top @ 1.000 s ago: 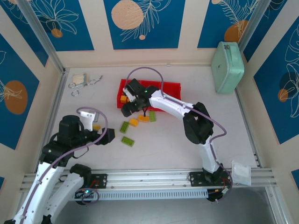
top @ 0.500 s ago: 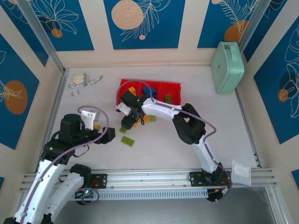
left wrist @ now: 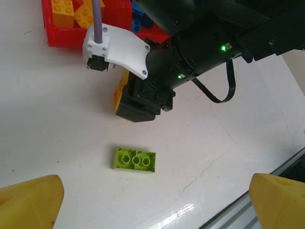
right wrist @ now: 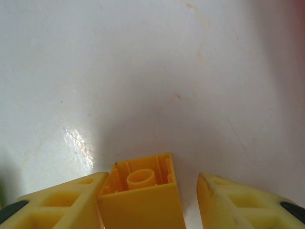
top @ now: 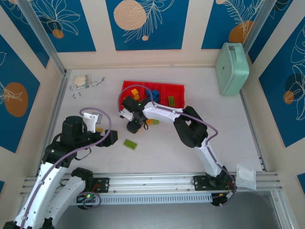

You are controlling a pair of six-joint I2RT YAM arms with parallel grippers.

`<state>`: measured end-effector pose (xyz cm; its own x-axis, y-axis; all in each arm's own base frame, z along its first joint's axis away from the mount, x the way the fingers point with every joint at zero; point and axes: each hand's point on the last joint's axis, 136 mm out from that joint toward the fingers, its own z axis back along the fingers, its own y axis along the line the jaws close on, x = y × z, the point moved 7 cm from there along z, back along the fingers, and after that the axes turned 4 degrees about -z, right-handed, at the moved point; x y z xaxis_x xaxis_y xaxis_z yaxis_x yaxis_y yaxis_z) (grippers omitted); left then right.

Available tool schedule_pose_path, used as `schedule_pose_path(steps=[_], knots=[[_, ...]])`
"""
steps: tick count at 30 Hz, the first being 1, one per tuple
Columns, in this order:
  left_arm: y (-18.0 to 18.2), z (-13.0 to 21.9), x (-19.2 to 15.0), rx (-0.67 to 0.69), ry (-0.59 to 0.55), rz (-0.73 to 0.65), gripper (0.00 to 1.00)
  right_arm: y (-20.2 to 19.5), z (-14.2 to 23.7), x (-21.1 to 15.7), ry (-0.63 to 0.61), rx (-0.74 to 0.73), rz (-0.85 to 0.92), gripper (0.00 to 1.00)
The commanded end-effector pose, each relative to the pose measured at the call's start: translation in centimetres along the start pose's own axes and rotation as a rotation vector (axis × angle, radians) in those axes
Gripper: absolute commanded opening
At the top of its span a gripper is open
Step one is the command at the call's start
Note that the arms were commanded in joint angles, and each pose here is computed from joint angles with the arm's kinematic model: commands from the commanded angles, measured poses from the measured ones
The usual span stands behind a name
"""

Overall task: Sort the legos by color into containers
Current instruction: Pick up the lego from the center of the table.

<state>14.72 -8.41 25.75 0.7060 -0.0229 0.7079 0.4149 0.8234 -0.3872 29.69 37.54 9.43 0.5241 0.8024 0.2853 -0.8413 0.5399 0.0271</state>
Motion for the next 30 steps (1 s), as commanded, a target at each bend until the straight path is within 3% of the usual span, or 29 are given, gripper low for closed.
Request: schedule_pose_path(steps=[1,6,12,16,30], knots=[[0.0,0.2,0.1,0.000,-0.005,0.012,0.99,0.0,-0.1,-1.1,0.042,-0.003,0.000,0.49],[0.0,0.2,0.1,0.001,-0.008,0.012,0.99,0.3,-0.3,-1.6,0.065,-0.022,0.005,0.44],[0.0,0.3,0.1,0.002,-0.012,0.011,0.99,0.5,0.8,-1.6,0.057,-0.039,-0.001,0.29],[0.0,0.4,0.1,0.002,-0.016,0.009,0.99,0.4,2.2,-1.3,0.025,-0.047,-0.025,0.24],[0.0,0.6,0.2,0.010,-0.030,0.008,0.99,-4.1,12.2,1.3,-0.297,0.055,-0.392,0.13]])
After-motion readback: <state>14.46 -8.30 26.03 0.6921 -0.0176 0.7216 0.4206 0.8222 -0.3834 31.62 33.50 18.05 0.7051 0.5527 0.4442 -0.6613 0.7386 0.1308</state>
